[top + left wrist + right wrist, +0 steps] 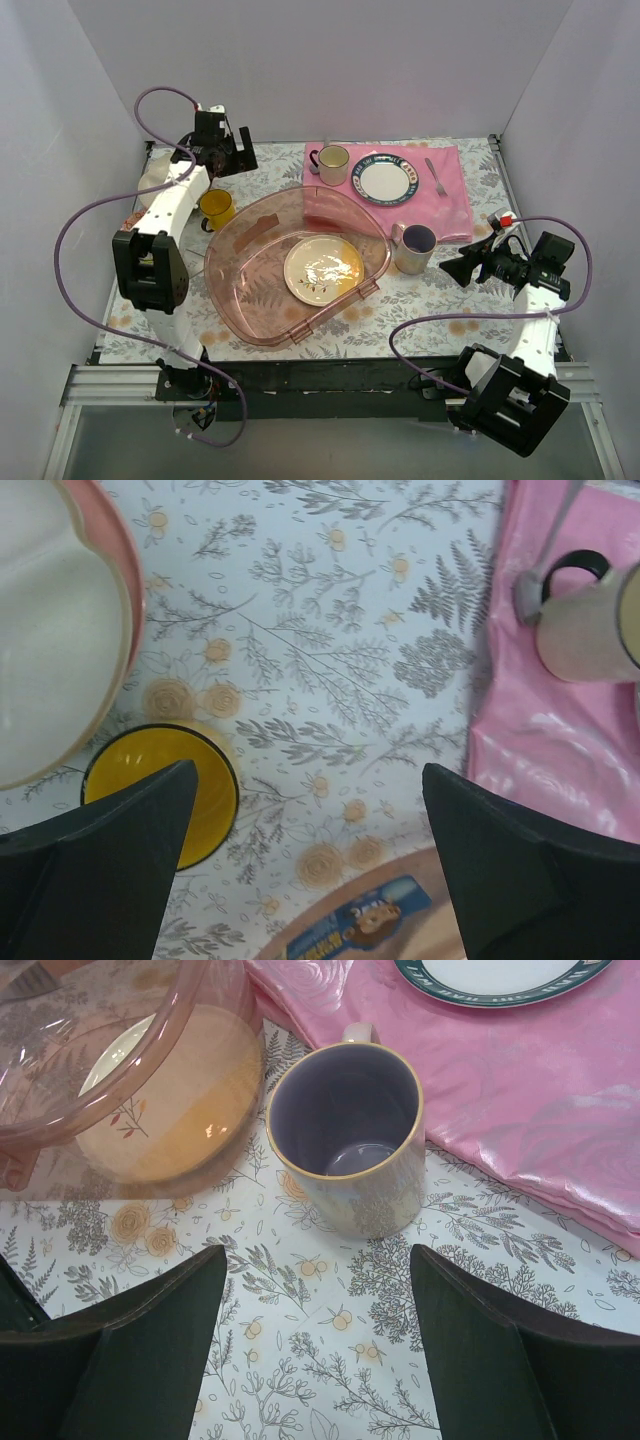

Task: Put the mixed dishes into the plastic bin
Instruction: Pick up the plate at the center of the board.

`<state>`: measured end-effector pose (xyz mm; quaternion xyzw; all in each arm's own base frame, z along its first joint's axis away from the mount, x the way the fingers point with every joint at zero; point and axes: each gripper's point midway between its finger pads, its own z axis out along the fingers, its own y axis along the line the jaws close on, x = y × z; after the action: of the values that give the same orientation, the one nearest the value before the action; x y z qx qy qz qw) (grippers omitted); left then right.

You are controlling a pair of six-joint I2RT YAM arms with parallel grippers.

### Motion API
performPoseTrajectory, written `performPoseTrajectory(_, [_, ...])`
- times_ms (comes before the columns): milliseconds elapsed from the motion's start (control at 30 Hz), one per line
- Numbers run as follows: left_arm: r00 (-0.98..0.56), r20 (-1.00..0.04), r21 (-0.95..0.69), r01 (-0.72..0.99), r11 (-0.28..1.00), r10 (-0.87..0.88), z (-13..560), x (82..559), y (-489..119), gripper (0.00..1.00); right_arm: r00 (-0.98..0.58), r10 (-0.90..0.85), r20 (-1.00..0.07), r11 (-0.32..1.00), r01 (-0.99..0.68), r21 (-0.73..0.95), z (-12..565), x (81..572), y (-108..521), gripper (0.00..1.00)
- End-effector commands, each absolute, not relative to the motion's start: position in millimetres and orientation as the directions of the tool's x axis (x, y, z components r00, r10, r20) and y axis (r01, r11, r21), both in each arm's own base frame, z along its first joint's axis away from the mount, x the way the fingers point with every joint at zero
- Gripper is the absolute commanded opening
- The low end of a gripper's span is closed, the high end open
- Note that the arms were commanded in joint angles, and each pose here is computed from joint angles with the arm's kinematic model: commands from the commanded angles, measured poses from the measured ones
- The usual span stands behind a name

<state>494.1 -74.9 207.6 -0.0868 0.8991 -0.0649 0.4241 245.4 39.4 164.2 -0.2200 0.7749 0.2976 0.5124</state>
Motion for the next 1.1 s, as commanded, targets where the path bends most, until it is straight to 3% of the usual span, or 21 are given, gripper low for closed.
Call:
performPoseTrajectory(0, [-0.618, -0.764, -0.090, -0.179, 0.980, -0.184, 203.2, 511.5, -41.2, 0.94, -0.347, -0.045, -0.937, 0.716, -0.665, 0.212, 173.3, 249.7, 38.2, 0.82])
performPoseTrajectory(200, [-0.653, -0.737, 0.031, -0.290, 0.957, -0.174, 165.2, 531.5, -11.1, 0.76, -0.357, -0.038, -0.933, 0.708, -0.669, 0.227, 172.1, 249.5, 39.2, 0.81])
performPoseTrajectory(433, [-0.675, -0.724, 0.159, -0.364, 0.918, -0.143, 137.3, 541.0, 14.1, 0.65, -0.358, -0.035, -0.933, 0.699, -0.676, 0.234, 172.2, 249.3, 40.1, 0.81])
performPoseTrajectory(1067, [-0.654, -0.748, 0.203, -0.389, 0.899, -0.114, 118.6, 564.1, 33.7, 0.51, -0.362, -0.032, -0.931, 0.695, -0.678, 0.240, 171.5, 250.8, 39.6, 0.81])
